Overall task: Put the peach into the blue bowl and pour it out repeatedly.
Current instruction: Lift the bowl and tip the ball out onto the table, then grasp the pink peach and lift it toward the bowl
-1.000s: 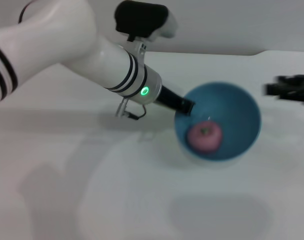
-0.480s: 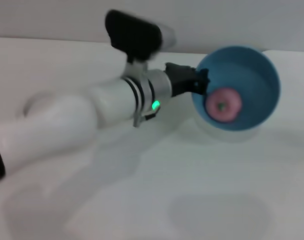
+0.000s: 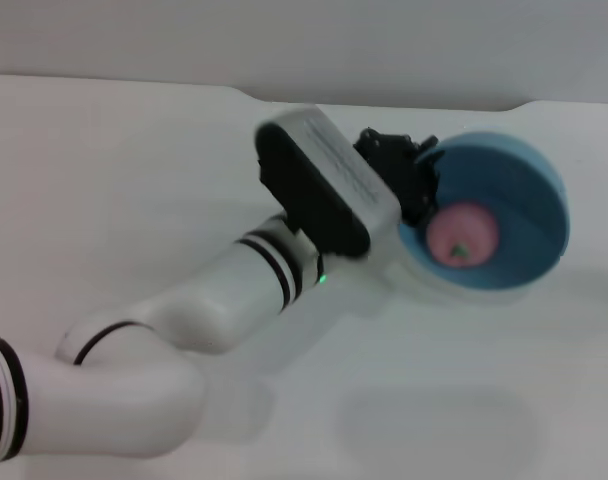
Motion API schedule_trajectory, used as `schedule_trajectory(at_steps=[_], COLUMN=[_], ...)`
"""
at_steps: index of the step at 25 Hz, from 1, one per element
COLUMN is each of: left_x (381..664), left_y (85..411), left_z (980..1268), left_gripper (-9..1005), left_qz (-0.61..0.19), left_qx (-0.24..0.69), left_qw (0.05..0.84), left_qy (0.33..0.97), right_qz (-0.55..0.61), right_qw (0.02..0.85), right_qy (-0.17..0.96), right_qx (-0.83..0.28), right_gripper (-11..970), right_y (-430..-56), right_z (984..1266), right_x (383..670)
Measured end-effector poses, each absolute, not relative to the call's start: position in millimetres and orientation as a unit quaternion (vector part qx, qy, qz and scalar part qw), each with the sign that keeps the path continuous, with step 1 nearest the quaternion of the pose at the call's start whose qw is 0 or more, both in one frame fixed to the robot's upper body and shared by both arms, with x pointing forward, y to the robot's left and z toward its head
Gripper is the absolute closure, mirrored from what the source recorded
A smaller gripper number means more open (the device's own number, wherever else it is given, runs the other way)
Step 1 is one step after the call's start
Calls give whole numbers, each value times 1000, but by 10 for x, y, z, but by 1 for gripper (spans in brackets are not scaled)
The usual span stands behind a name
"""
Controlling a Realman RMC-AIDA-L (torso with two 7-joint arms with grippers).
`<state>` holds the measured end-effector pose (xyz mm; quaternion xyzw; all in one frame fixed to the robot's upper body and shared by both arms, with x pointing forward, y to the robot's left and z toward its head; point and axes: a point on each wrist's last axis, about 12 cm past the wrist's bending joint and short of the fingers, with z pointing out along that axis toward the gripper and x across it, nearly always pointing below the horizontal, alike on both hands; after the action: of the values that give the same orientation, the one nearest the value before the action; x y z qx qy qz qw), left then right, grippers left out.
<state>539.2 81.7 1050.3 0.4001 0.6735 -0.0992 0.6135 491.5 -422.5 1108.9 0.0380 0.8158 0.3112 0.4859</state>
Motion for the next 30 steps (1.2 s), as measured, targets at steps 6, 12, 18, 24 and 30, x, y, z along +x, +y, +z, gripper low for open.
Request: schedule_trajectory(at_steps=[6, 12, 18, 24, 30], left_x=[5319, 5288, 5338, 5381, 5605], left_y=[804, 850, 924, 964, 977], left_z=[10453, 10505, 10514, 10526, 10611], left_gripper=[997, 996, 997, 997, 997], left_qz=[-16, 66, 135, 135, 60], left_qx=[501, 538, 567, 549, 462], left_qw=[619, 648, 650, 653, 649], left_qy=[604, 536, 487, 505, 602], right_qz=[324, 336, 351, 351, 363], right_qw=[481, 480, 481, 480, 475], right_qy=[814, 809, 802, 802, 800], right_qx=[39, 40, 47, 49, 47], right_gripper=[374, 373, 373, 373, 373], right_y=[-4189, -4170, -4150, -4147, -4097], right_z=[11061, 11045, 11011, 10985, 10957], right_x=[4915, 4878, 4830, 4813, 4858])
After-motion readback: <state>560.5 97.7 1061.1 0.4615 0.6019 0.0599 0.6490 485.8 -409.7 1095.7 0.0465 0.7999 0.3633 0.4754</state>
